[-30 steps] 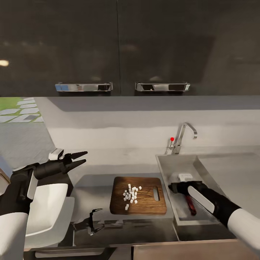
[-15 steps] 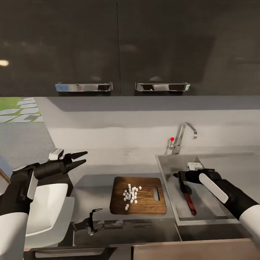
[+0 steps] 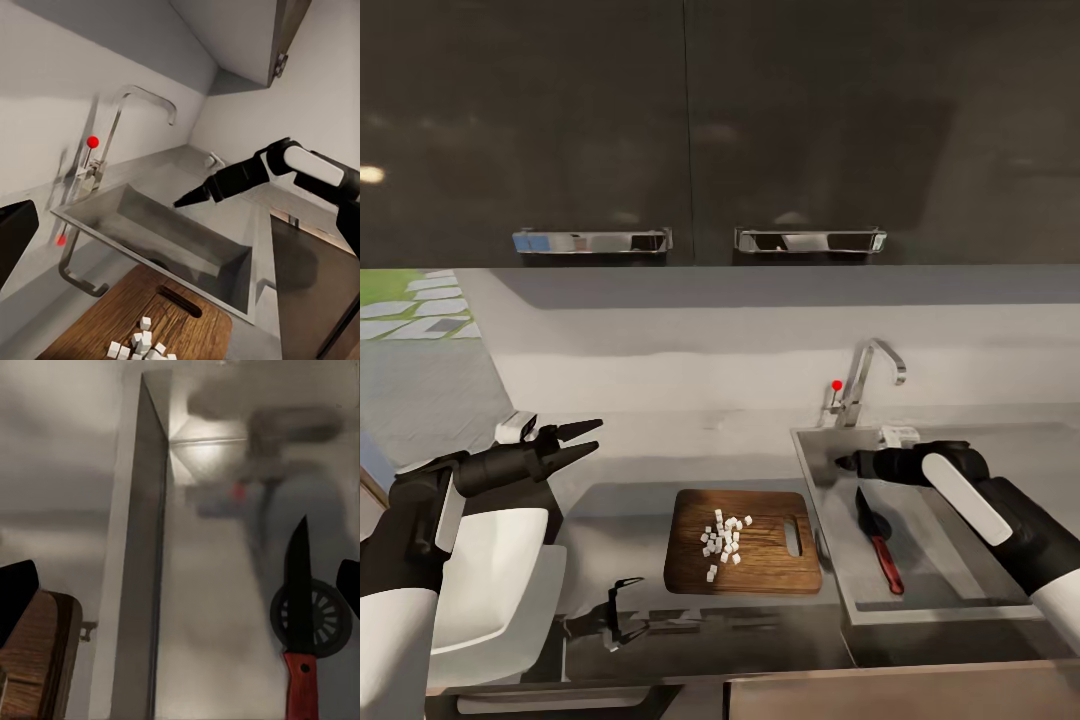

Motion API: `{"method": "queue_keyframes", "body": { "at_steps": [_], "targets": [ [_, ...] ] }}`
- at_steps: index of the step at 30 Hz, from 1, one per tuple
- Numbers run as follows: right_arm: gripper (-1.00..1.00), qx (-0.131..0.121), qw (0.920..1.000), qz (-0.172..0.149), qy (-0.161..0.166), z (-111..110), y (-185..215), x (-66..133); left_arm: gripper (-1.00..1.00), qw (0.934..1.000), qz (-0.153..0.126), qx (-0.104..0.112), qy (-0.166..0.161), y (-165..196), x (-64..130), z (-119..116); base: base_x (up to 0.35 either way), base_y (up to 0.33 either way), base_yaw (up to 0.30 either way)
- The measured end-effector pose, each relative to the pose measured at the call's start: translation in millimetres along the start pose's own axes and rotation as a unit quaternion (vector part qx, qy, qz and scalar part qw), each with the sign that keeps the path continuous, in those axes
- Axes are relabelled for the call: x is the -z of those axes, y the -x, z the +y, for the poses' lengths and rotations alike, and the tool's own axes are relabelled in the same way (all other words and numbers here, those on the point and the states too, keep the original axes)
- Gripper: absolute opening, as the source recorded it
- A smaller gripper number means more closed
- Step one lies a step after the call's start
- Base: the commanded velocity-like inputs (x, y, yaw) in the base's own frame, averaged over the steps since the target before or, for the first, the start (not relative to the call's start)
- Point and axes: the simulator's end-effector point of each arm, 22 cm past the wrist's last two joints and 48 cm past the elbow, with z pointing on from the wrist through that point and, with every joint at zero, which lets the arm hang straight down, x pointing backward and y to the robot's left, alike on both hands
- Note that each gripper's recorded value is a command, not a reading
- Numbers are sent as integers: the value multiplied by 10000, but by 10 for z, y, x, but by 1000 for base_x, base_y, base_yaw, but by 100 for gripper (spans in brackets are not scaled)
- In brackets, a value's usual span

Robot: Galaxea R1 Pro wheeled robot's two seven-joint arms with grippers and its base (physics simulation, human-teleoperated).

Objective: In the kitchen, take the Vidalia onion out of the sink, dice it on the chopping board with the paring knife, put the diced onion into the bowl on the countertop, then place both the paring knife and the chopping board into the sink.

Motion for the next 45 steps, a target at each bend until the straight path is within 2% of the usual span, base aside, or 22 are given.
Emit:
{"method": "queue_keyframes", "body": {
  "at_steps": [5,9,15,35,45],
  "targets": [
    [100,-170,9998,-131,28,-53,129,73,100,10000,-3,-4,2,2,2,1,0,0,0],
    [100,-224,9996,-170,45,-64,161,89,100,9999,-1,-156,1,-2,1,2,0,0,0],
    [100,-327,9990,-287,55,-103,254,137,100,9997,-3,-240,4,-1,3,4,0,0,0],
    [100,-334,9987,-368,121,-50,313,166,100,9997,-2,-241,12,-2,10,9,-3,0,0],
    [100,-334,9987,-364,121,-51,313,160,100,9997,0,-239,13,-5,9,15,-215,0,0]
  ]
}}
